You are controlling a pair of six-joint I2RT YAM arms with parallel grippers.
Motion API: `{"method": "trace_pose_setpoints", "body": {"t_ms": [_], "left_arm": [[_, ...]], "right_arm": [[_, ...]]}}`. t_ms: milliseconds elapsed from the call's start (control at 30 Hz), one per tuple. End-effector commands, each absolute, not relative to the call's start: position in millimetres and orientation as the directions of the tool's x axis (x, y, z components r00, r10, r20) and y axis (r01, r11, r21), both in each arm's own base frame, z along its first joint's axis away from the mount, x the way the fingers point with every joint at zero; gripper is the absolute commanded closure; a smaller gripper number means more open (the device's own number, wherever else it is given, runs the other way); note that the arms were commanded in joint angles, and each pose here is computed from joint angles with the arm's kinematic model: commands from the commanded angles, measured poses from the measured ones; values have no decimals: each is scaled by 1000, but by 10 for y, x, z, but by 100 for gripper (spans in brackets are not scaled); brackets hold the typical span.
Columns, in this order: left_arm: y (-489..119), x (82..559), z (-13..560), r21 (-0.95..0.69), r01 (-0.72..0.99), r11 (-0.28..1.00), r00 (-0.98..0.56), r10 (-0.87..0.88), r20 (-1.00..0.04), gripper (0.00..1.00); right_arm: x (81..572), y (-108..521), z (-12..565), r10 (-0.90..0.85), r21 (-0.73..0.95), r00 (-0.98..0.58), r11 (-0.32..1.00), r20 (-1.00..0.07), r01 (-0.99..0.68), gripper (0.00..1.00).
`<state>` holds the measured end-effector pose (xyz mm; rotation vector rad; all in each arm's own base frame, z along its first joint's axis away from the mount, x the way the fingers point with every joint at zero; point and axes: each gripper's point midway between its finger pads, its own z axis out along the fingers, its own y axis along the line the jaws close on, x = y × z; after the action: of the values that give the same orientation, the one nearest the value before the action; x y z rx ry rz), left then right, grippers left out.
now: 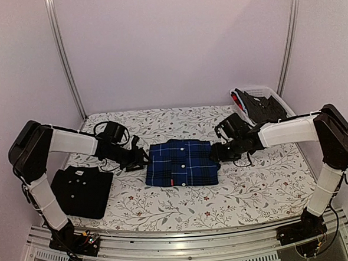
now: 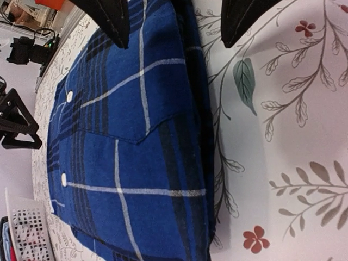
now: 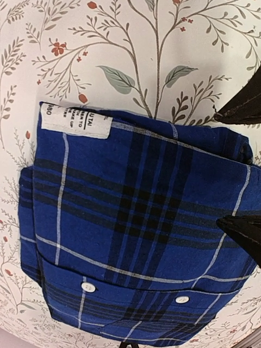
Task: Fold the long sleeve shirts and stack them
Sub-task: Pick up the square-folded shirt from the center of the board.
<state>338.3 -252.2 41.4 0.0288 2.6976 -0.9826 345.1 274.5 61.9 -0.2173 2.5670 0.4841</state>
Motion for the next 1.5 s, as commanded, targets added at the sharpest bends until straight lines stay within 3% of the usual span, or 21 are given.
{"method": "trace_pose_setpoints", "body": {"t_ms": [0,733,933,1133,1300,1467], "left_arm": [[-2608,3338,295,-588,119,800,-967,-42,-252,44],[-2698,3382,-79,-505,48,862,-976,-68,-209,63],[-2623,3362,-42,-499,36,866,-972,-85,-219,51],[-2515,3408,-32,-500,29,866,-969,-97,-225,50],[-2570,3408,-154,-495,25,868,-976,-86,-200,58],[-2699,3354,-266,-512,11,859,-983,-85,-164,74]], "right_arm": [[3471,2784,496,-74,310,-863,915,-500,-258,46],[3399,2715,123,-86,306,-902,923,-424,-232,64],[3379,2714,78,-91,306,-905,923,-416,-233,68],[3375,2724,45,-94,308,-907,922,-410,-235,69],[3386,2727,46,-88,312,-907,921,-411,-231,70],[3371,2734,36,-93,318,-908,918,-409,-237,70]]}}
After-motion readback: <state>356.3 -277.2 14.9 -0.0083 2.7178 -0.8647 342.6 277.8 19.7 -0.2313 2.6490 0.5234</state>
